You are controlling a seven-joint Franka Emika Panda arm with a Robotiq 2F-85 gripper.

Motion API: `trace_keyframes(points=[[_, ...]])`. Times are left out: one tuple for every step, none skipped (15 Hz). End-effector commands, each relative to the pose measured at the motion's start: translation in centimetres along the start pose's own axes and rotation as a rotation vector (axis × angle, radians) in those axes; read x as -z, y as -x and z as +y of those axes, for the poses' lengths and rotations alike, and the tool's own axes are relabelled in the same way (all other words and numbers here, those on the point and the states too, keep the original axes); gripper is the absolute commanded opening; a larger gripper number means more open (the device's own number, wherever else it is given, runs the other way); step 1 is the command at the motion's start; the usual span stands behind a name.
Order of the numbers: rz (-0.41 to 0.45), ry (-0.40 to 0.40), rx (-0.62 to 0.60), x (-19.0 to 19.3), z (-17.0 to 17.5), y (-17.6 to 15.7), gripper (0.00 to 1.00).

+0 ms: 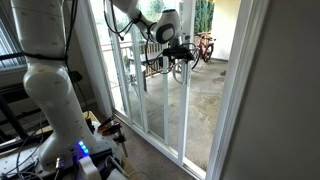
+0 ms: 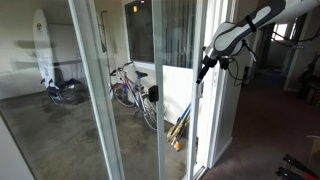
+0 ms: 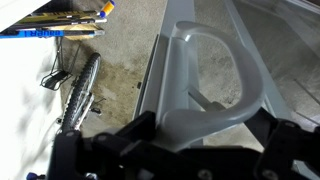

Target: Slide open the door

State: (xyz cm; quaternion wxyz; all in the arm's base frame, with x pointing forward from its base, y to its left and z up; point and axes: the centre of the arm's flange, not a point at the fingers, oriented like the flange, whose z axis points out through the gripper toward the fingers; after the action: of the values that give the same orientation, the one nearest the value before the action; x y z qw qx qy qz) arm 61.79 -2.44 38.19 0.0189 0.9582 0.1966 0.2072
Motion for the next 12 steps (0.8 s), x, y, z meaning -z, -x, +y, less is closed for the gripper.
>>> trace_keyframes(points=[[-0.006,-0.026,0.11,-2.1,-5.8,-4.5,1.0],[-0.01,-0.03,0.117,-2.1,-6.0,-4.5,1.0],[-0.014,-0.031,0.122,-2.1,-6.1,-4.5,1.0],[-0.021,-0.034,0.136,-2.1,-6.2,-4.3,1.0],[-0.024,-0.033,0.141,-2.1,-6.3,-4.3,1.0],[-0.025,-0.033,0.148,-2.1,-6.4,-4.2,1.0],[-0.025,-0.031,0.149,-2.0,-6.5,-4.2,1.0],[-0.016,-0.032,0.15,-2.0,-6.6,-4.0,1.0],[-0.013,-0.032,0.151,-2.0,-6.7,-4.0,1.0],[-0.004,-0.03,0.152,-2.0,-6.8,-3.9,1.0],[-0.001,-0.03,0.153,-2.0,-6.9,-3.9,1.0],[-0.001,-0.035,0.153,-2.1,-7.0,-3.9,1.0]])
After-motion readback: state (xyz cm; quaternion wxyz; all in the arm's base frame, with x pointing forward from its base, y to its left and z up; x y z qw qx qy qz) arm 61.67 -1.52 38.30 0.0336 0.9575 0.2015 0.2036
